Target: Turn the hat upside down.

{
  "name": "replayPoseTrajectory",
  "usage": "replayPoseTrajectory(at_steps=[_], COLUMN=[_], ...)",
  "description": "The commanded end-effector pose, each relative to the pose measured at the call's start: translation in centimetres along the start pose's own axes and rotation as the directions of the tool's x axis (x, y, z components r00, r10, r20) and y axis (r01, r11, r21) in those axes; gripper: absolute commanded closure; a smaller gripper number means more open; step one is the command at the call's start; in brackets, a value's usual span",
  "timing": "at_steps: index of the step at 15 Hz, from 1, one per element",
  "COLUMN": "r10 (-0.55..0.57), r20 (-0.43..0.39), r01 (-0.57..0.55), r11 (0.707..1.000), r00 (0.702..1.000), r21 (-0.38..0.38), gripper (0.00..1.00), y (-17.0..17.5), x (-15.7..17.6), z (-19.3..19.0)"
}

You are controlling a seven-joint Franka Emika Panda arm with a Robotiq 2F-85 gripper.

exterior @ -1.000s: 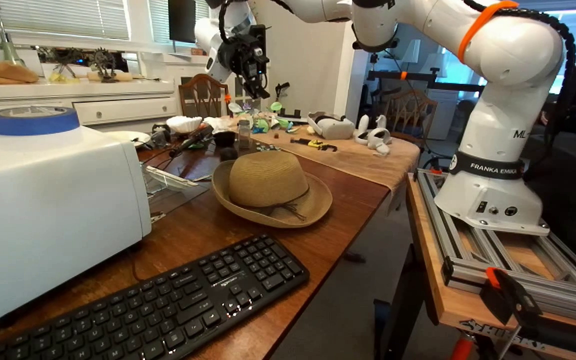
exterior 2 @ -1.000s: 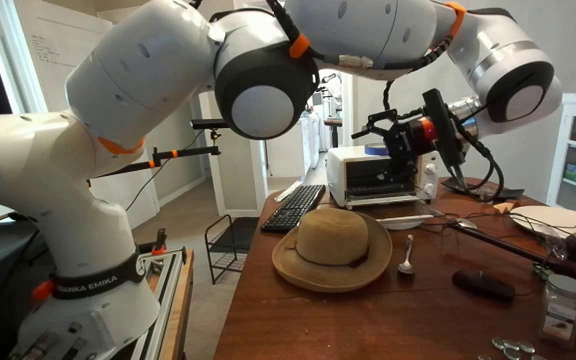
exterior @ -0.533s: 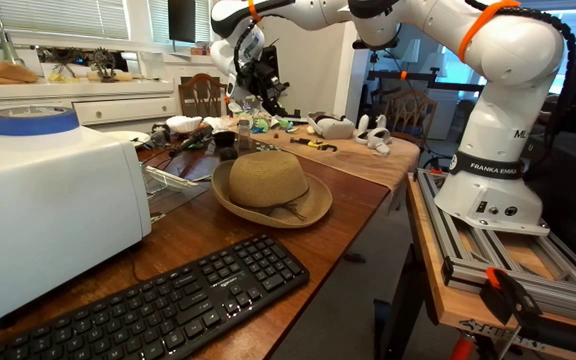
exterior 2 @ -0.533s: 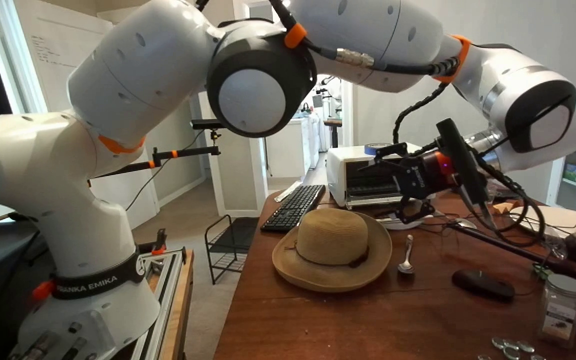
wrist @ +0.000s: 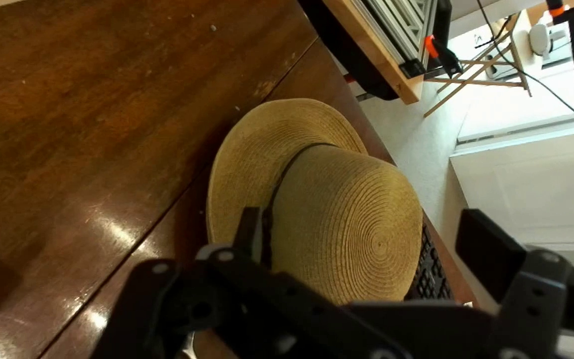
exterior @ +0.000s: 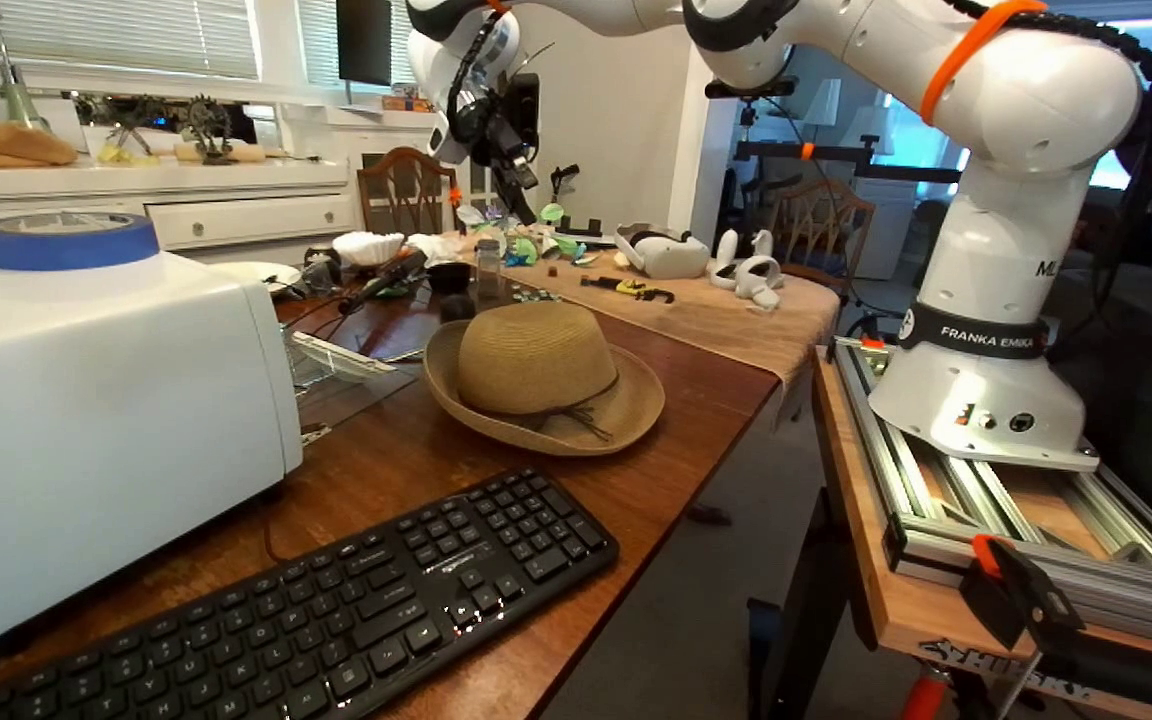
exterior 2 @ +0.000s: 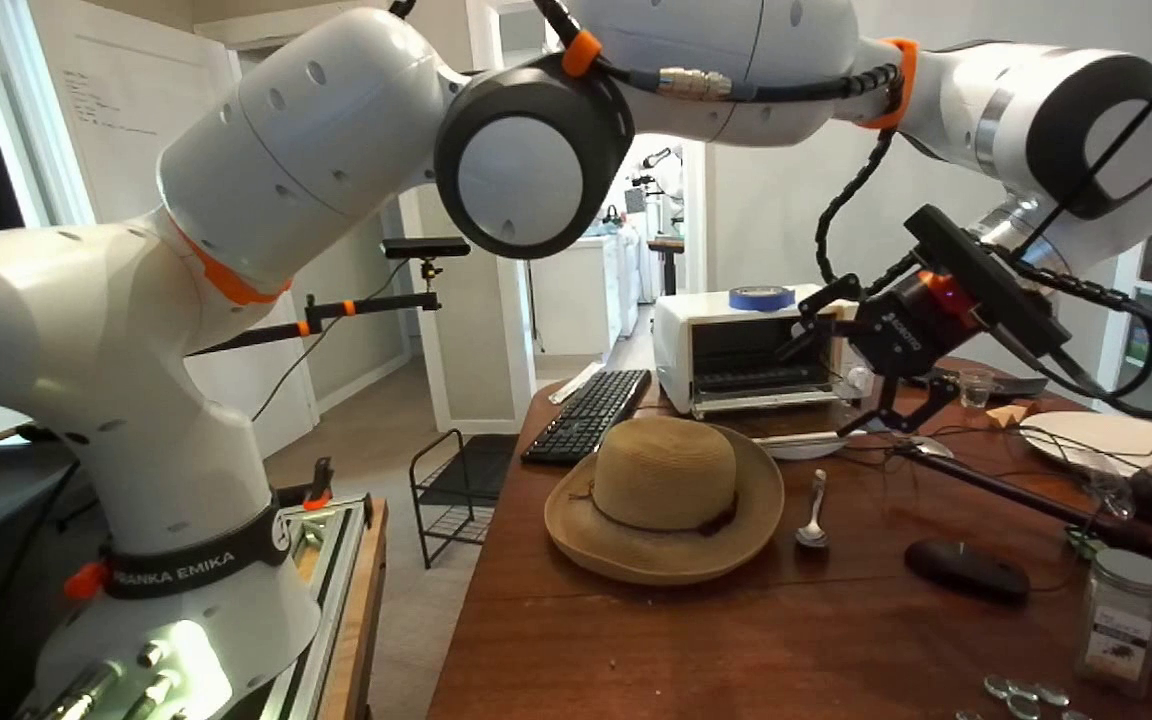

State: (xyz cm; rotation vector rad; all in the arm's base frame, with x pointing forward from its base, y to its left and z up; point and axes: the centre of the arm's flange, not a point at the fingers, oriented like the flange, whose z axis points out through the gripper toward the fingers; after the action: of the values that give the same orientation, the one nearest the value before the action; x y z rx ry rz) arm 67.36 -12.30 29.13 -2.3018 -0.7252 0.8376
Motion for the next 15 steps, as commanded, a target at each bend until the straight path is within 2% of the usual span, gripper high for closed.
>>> replayPoseTrajectory(at_steps=[1,3,6,9,15], r10=[0.001,0.014,-0.03,-0.125,-0.185], r20=[0.0,0.012,0.098,0.164,0.185], r01=[-0.001,-0.013,0.035,0.133,0.187], r11=[1.0,1.0,0.998,0.991,0.982], r00=[1.0,1.0,0.995,0.978,0.965], r21=[-0.001,-0.026,-0.054,-0.035,0.008], gripper=[0.0,0.0,0.0,0.0,0.0], y=[0.1,0.2,2.0,4.4,6.4], x=[0.0,0.3,2.1,4.6,7.9], z=[0.0,0.7,3.2,6.9,11.9])
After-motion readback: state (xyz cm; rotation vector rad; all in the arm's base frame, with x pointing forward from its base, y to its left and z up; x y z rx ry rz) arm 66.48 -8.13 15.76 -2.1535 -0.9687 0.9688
